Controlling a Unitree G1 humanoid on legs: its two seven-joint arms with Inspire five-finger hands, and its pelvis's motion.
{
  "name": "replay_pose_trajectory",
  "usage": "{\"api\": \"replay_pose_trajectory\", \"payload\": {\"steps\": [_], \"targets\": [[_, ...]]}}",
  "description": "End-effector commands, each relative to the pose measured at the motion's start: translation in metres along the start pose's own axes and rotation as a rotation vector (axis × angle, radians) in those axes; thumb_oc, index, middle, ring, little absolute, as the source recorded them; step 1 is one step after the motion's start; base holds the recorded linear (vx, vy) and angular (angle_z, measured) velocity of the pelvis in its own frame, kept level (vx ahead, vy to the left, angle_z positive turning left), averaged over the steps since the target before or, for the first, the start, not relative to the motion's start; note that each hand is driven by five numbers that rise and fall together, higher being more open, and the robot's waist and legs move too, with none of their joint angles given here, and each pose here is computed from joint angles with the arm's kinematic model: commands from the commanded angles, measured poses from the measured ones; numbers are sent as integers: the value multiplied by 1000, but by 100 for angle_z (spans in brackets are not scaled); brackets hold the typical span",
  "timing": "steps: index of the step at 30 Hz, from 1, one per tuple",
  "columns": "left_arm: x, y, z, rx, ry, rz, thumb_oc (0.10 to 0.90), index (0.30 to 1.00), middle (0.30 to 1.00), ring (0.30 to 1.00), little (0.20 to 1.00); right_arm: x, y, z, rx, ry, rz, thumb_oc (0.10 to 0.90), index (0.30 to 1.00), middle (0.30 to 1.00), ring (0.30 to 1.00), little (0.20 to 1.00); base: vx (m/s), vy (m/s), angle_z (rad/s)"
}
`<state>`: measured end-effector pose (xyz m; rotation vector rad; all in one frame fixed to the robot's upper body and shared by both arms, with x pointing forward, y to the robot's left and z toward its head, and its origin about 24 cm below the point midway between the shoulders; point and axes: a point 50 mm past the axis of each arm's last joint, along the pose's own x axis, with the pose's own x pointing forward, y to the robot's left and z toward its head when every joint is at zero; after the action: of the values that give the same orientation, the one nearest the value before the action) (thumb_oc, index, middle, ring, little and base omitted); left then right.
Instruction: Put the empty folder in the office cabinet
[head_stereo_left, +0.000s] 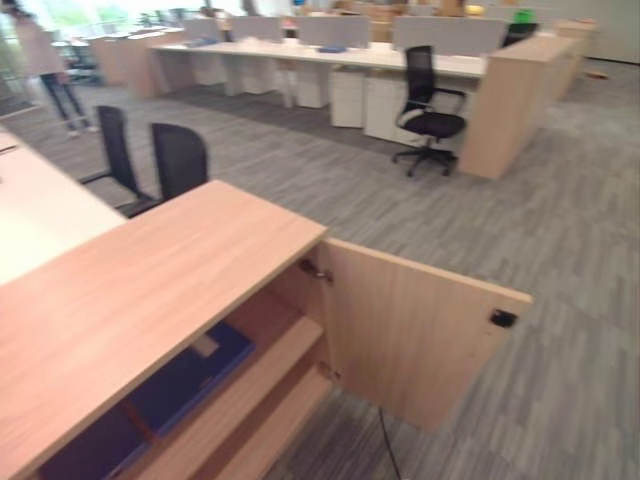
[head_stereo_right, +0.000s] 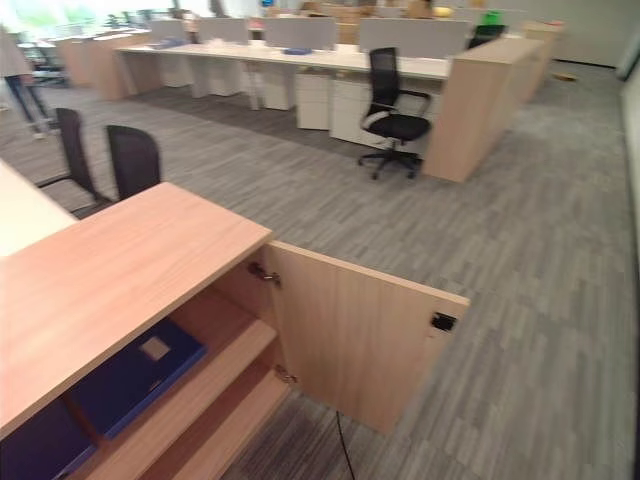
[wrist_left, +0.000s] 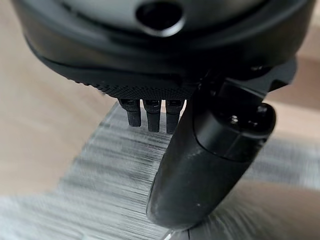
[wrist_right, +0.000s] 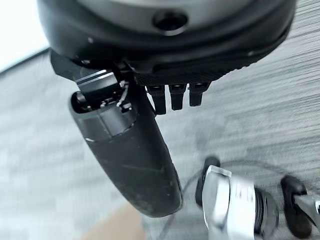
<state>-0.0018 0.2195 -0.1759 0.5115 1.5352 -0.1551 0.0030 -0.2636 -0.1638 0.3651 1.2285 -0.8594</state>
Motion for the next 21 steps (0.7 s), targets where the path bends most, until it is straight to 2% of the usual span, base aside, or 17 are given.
{"api": "replay_pose_trajectory", "payload": {"steps": [1,2,3,5,9,13,14,15,21], "targets": [[-3,-5,67,-25,-224,-39,800,900,900,900,900,1,28,59,54,-197,42,800,900,900,900,900,8,-9,-107],[-4,-5,70,-15,-235,-40,800,900,900,900,900,-2,33,74,50,-262,62,800,900,900,900,900,14,-22,-60],[-4,-2,78,-2,-257,-34,800,900,900,900,900,-10,38,107,24,-408,91,800,900,900,900,900,20,-26,-32],[-6,1,92,20,-294,-26,800,900,900,900,900,-22,32,145,-9,-563,71,800,900,900,900,900,14,-36,1],[-11,7,116,82,-357,-24,800,900,900,900,900,-57,24,217,-236,-841,26,800,900,900,900,900,-13,-39,17],[-11,7,117,107,-355,-33,800,900,900,900,900,-77,20,245,-334,-959,5,800,900,900,900,900,-24,-23,14],[-10,8,113,114,-339,-38,800,900,900,900,900,-91,21,260,-385,-1040,1,800,900,900,900,900,-17,-13,10],[-10,8,113,114,-339,-38,800,900,900,900,900,-91,21,260,-385,-1040,1,800,900,900,900,900,-21,-28,12],[-4,14,85,119,-246,-39,800,900,900,900,900,-135,29,309,-452,-1235,18,800,900,900,900,900,-29,-37,6]]}}
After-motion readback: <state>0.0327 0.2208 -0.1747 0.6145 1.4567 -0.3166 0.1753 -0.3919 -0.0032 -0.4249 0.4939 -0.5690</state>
